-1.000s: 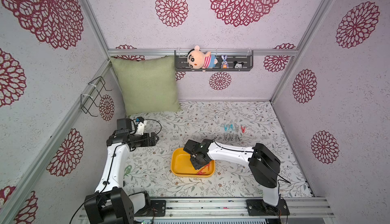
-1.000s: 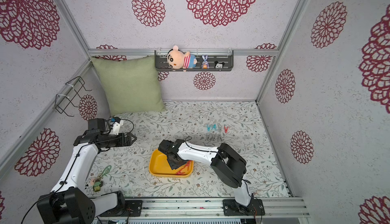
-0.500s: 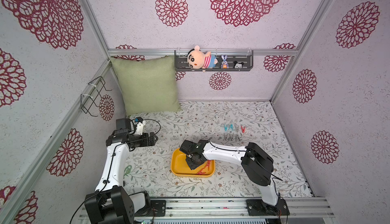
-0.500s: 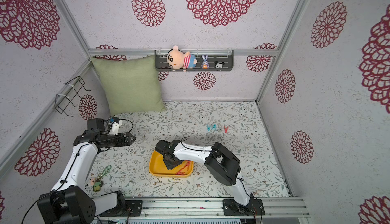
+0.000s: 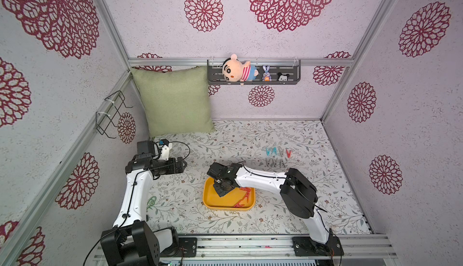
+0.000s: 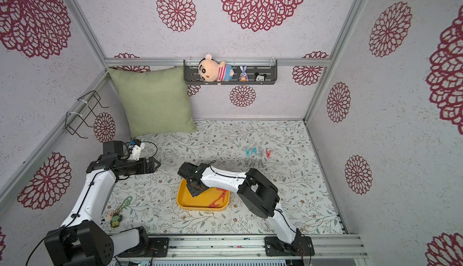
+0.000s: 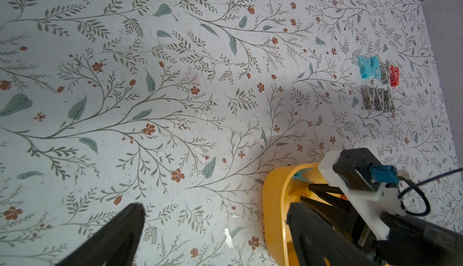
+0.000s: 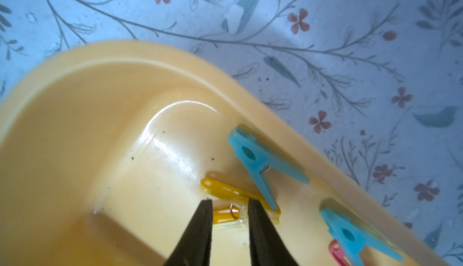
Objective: Take the clothespins out of the storage box
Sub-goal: Pick up the clothespin from the storage box.
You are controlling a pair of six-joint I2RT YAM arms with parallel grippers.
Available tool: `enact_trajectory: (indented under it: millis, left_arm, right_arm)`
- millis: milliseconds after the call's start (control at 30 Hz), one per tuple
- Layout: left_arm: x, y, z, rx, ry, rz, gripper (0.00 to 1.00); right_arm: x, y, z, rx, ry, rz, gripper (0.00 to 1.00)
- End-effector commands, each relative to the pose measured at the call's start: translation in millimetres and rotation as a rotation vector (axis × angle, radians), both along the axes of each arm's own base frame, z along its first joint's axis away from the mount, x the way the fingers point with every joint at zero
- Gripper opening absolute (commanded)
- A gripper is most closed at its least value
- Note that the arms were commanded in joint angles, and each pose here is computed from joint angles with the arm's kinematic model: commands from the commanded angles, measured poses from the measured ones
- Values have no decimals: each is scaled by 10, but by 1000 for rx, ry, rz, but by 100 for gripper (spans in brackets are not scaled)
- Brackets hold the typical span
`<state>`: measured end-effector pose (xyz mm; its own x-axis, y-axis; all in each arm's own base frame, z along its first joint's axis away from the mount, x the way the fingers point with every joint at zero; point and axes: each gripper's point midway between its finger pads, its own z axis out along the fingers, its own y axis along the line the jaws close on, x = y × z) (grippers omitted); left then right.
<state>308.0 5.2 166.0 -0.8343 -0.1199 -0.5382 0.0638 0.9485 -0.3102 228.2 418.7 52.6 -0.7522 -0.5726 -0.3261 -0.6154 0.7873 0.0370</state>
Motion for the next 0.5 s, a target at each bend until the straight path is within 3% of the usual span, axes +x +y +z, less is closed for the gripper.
enact_trajectory:
  millis: [0,100,200,467]
  left_arm:
    - [34,20,46,-8,-24,2,97]
    - [32,8,54,-12,-23,0,97]
    - [39,34,68,-2,-26,13,97]
    - [70,38,160,-11,-47,33,97]
  right_arm:
    - [-2,-40,384,35,-42,-26,31]
    - [-55,-70,434,59,-4,-121,31]
    - [-218,-82,454,112,57,-273,48]
    - [-448,50,448,255,122,-604,45]
